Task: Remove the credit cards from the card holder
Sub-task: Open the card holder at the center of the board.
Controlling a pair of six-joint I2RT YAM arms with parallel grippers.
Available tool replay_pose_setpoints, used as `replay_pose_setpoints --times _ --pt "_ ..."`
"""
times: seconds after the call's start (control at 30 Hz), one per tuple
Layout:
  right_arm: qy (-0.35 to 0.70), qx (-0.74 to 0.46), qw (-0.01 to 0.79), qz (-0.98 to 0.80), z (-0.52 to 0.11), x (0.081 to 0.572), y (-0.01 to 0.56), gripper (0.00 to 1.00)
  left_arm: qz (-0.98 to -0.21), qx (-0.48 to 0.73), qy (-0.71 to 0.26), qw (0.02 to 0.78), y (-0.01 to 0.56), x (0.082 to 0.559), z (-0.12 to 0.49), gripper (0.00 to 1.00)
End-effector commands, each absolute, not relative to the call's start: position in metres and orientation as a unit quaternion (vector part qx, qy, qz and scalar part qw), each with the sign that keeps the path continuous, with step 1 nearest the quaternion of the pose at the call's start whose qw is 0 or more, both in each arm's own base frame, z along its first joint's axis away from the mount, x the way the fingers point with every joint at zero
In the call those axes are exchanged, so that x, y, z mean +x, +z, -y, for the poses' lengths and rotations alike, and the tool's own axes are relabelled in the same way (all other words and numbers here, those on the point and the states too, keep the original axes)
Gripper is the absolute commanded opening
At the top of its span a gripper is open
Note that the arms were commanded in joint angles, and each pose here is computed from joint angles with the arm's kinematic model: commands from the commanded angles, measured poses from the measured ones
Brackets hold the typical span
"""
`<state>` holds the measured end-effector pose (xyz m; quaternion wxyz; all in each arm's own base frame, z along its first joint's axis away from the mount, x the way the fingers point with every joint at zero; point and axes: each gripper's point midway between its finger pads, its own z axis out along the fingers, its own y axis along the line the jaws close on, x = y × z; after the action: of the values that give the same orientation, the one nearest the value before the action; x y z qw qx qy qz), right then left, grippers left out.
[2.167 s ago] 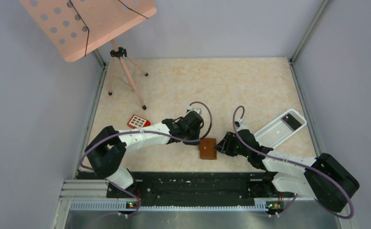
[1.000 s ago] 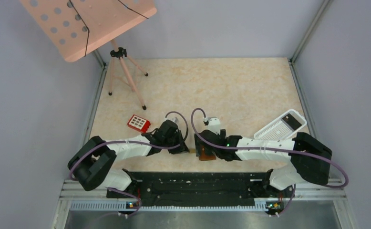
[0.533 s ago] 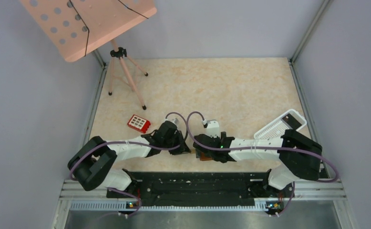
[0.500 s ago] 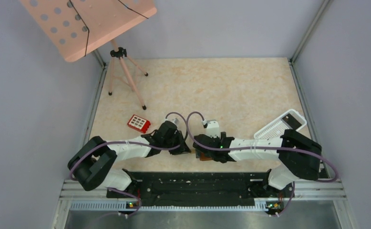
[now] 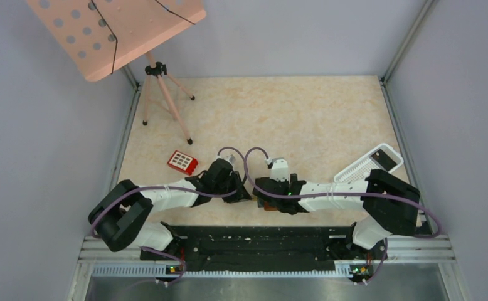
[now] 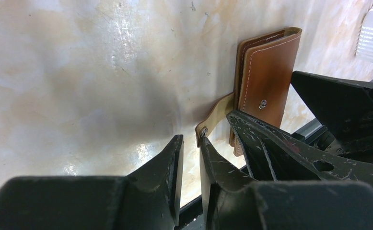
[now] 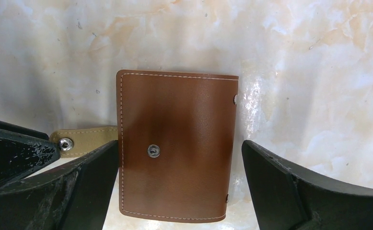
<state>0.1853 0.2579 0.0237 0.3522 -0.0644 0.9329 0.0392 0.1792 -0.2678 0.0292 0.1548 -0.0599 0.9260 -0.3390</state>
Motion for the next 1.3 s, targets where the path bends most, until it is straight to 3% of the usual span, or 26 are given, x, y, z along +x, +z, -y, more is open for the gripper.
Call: replay_pose_setpoints --times 0.0,0.3,0.43,0.57,0.73,0.93,1.27 --pt "0.043 -0.058 0.372 -0.926 -0.264 0.190 0.032 0.94 -0.914 -0.053 -0.365 0.168 0.042 0.185 0.277 0.25" --pt "0.114 -0.053 0.382 -0.916 -0.274 0.185 0.041 0.77 -0.907 -0.040 -0.383 0.172 0.044 0.190 0.286 0.29" --pt "0.125 -0.047 0.386 -0.913 -0.269 0.184 0.041 0.74 -0.903 -0.036 -0.393 0.169 0.043 0.191 0.292 0.29" --pt "0.139 -0.043 0.387 -0.911 -0.269 0.183 0.045 0.74 -0.900 -0.031 -0.404 0.163 0.046 0.191 0.297 0.24" --pt "0.162 -0.027 0.385 -0.908 -0.264 0.185 0.051 0.74 -0.902 -0.027 -0.395 0.171 0.052 0.191 0.293 0.00" --pt "0.159 -0.001 0.395 -0.905 -0.238 0.189 0.057 0.81 -0.912 -0.024 -0.365 0.186 0.053 0.191 0.280 0.00" --pt "0.133 0.048 0.402 -0.904 -0.182 0.191 0.061 0.83 -0.923 -0.024 -0.333 0.194 0.057 0.189 0.264 0.00"
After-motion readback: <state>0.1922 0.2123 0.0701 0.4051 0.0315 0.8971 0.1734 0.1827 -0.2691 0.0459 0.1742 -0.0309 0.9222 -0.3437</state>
